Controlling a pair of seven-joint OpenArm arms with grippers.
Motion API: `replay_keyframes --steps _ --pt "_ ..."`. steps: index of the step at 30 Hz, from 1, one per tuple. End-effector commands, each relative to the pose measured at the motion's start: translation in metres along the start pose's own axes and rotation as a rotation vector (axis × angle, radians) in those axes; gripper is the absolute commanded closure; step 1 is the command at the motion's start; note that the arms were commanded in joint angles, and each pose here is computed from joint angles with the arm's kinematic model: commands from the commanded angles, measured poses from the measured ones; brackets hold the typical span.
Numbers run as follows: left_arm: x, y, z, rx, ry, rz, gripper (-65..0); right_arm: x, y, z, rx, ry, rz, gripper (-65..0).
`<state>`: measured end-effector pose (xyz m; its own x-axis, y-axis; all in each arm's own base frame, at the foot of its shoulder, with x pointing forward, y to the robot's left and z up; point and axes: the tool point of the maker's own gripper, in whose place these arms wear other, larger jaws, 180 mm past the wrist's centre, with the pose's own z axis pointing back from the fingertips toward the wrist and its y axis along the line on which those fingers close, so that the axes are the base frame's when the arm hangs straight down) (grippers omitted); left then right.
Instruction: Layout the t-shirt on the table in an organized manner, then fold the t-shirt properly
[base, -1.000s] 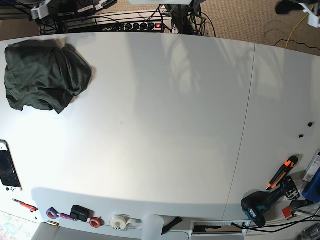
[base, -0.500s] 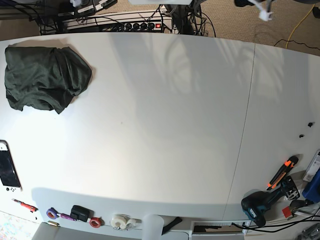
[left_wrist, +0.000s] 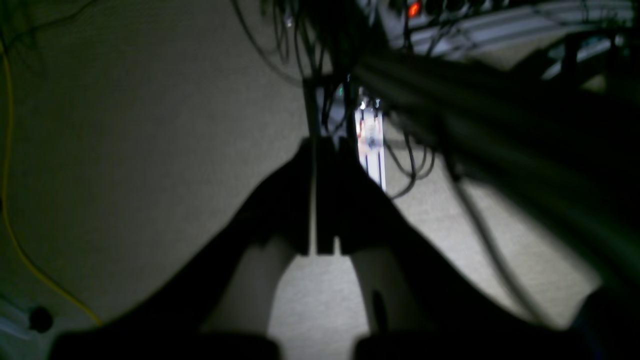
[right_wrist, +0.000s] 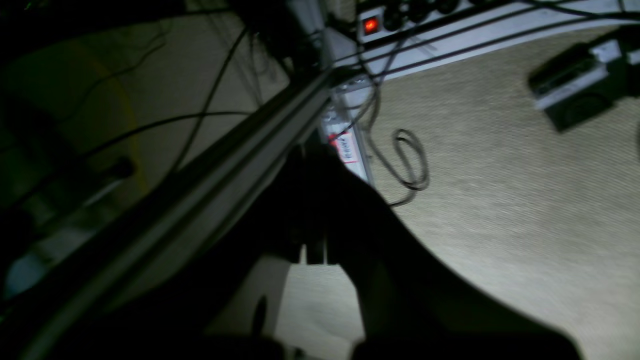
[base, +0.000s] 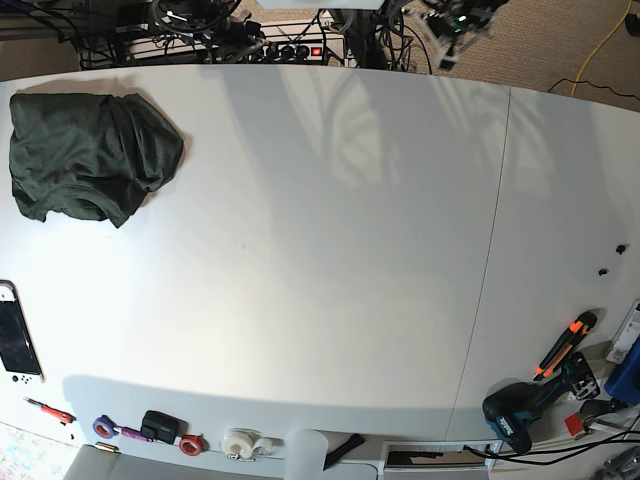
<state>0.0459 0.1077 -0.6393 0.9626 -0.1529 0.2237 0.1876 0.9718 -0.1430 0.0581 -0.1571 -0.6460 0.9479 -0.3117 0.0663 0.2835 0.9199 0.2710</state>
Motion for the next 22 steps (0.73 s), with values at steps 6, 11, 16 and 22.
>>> replay_keyframes --steps 6,11,16,22 --pt "-0.002 -0.017 -0.008 0.01 0.057 -0.094 -2.7 0.003 -0.034 0.004 -0.202 0.018 0.106 0.0" --pt "0.002 -0.021 -0.009 0.03 0.046 -0.083 -2.7 0.023 -0.033 0.007 -0.224 -0.027 0.117 0.0" --pt "0.007 -0.021 -0.009 0.028 0.021 -0.083 -2.7 0.035 -0.028 0.011 -0.219 -0.003 0.129 0.0" --pt "0.014 -0.024 -0.009 0.022 0.003 -0.084 -2.7 0.041 -0.021 0.017 -0.215 0.066 0.139 0.0"
